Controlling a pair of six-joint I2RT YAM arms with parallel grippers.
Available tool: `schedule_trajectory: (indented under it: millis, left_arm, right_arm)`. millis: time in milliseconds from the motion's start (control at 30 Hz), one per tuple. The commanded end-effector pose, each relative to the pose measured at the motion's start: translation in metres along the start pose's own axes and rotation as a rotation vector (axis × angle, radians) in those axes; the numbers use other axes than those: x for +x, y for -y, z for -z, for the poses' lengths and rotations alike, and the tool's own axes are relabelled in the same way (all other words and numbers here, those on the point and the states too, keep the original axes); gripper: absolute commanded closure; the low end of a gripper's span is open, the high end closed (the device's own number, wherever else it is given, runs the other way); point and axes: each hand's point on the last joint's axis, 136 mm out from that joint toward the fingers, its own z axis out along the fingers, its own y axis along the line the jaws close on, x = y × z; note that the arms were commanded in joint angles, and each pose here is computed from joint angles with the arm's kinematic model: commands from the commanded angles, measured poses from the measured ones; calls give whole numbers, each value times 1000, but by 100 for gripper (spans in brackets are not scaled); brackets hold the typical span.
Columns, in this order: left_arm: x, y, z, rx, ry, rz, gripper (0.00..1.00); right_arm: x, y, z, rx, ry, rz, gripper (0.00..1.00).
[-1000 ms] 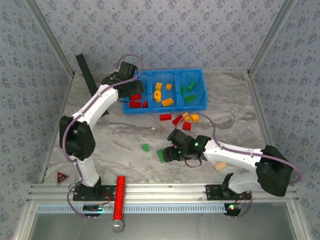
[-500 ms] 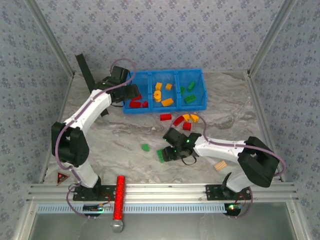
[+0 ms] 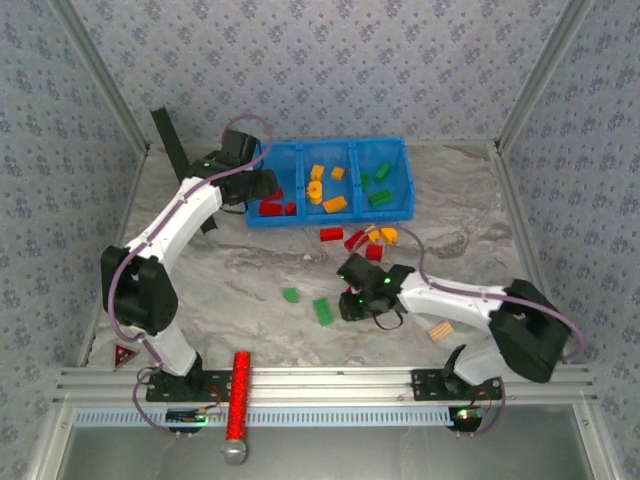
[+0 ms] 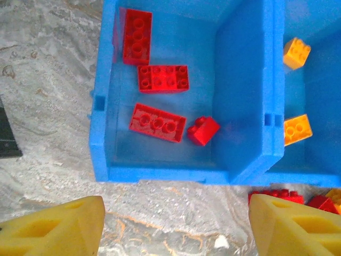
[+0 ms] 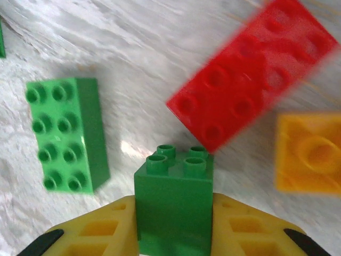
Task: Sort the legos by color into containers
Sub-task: Pick up the lego from the bottom-center of the table, then place the lego in the container.
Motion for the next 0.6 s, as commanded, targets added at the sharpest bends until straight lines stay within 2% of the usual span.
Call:
schedule_trajectory:
  millis: [0, 167, 267, 333, 567]
  left_arm:
    - [10, -5, 21, -11, -8, -96, 26]
    - [31, -6, 26, 3, -15, -217, 17]
    - [37, -4, 33, 17, 32, -266, 11]
    - [39, 1, 41, 57, 76, -279, 1]
    - [60, 15, 48, 207, 75, -226, 1]
  right_arm:
    - [13, 14, 37, -2, 2, -19, 68]
    - [-4, 29, 87, -127, 84, -158, 70]
    - [-25, 44, 114, -133, 143, -194, 71]
    - [-52, 56, 132, -119, 214, -198, 72]
    - [-180, 90, 166, 2, 407, -87, 73]
